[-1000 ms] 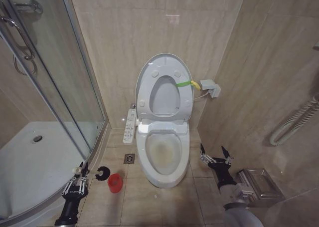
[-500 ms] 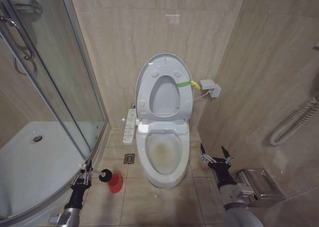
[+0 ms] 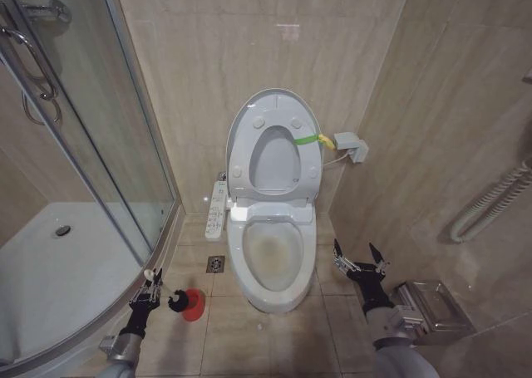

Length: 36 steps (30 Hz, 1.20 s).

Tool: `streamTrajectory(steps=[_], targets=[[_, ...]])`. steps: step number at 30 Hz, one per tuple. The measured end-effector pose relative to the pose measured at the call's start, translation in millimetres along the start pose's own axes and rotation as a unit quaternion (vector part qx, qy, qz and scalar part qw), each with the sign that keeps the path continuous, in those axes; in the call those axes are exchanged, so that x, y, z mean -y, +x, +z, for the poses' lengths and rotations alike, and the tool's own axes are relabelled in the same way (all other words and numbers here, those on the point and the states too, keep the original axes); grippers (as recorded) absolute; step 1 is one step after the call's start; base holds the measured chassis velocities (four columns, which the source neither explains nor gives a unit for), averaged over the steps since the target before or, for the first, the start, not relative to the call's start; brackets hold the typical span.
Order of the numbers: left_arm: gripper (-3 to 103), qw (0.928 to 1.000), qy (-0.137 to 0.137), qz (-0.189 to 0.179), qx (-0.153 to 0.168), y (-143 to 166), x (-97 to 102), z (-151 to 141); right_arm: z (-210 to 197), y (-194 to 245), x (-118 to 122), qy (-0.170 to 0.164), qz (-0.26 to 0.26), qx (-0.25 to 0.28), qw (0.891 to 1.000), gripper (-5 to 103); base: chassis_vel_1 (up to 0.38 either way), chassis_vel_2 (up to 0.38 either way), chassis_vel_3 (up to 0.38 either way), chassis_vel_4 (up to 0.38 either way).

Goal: Open the toilet lid, clean the toilet bowl with a toilet brush, close the toilet lid, and flush.

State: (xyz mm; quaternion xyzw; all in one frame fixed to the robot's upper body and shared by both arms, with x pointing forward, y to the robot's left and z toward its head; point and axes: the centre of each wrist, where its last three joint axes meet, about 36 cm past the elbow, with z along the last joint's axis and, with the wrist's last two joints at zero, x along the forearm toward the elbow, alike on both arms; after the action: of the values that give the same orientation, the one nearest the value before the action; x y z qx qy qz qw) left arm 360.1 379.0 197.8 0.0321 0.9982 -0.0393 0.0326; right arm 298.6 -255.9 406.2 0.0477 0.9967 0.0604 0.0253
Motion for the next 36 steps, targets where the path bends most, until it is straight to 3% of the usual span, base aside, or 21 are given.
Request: streamTrajectory(steps=[6,14,36], targets=[[19,0.9999,-0.01,0.005,0.006,-17,-5.8,9,0,0,0,0.0,0.0,0.0,1.0,100,0.0,0.0,0.0,0.0],[19,0.9997,-0.002,0.016,0.017,-46,6.2,11,0,0,0,0.0,0.0,0.0,1.0,100,0.0,0.0,0.0,0.0],[19,0.9992,0.01,0.027,-0.029,-71,11.3,49,0,0,0,0.0,0.0,0.0,1.0,100,0.0,0.0,0.0,0.0]])
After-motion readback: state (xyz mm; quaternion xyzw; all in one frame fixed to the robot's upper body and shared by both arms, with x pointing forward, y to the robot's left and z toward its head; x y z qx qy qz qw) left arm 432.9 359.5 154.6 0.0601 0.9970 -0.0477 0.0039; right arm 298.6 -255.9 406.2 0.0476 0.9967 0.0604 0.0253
